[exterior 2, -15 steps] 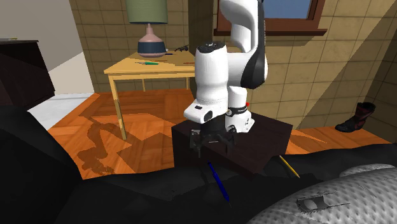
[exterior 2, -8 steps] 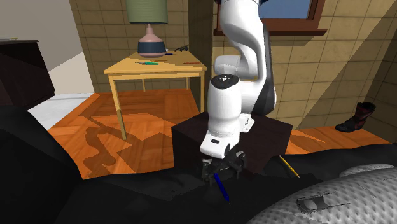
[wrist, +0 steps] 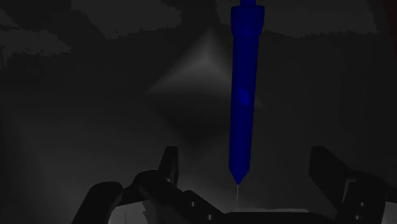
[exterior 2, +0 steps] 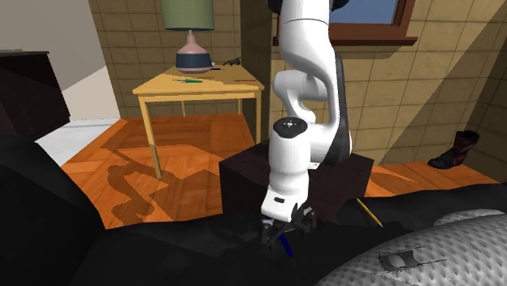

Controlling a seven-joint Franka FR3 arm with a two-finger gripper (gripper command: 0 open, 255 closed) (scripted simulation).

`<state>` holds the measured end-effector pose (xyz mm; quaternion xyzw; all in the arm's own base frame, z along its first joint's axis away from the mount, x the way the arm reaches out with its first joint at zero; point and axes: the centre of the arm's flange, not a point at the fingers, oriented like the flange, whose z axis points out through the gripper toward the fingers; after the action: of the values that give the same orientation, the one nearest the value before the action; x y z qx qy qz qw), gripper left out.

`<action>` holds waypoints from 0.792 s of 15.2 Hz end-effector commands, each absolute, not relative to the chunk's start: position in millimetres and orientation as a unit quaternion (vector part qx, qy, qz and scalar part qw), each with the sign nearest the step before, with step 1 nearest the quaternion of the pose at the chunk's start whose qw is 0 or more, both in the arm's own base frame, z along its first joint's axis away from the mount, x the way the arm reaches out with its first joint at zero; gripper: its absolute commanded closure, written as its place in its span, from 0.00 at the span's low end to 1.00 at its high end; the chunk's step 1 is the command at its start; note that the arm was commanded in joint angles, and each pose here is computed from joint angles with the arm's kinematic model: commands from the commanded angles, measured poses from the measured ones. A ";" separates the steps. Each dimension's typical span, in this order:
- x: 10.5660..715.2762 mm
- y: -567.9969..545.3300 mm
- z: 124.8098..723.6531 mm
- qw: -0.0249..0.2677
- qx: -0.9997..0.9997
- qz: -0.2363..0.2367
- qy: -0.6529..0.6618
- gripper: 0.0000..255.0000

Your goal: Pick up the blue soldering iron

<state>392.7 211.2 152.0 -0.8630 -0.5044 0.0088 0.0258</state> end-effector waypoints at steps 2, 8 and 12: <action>392.1 210.6 144.5 0.026 -0.863 0.009 -0.504 0.00; 392.0 210.0 143.9 0.026 -0.863 0.009 -0.504 1.00; 392.1 210.7 144.5 0.026 -0.863 0.009 -0.504 1.00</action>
<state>392.1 210.3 144.1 -0.8630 -0.5044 0.0086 0.0259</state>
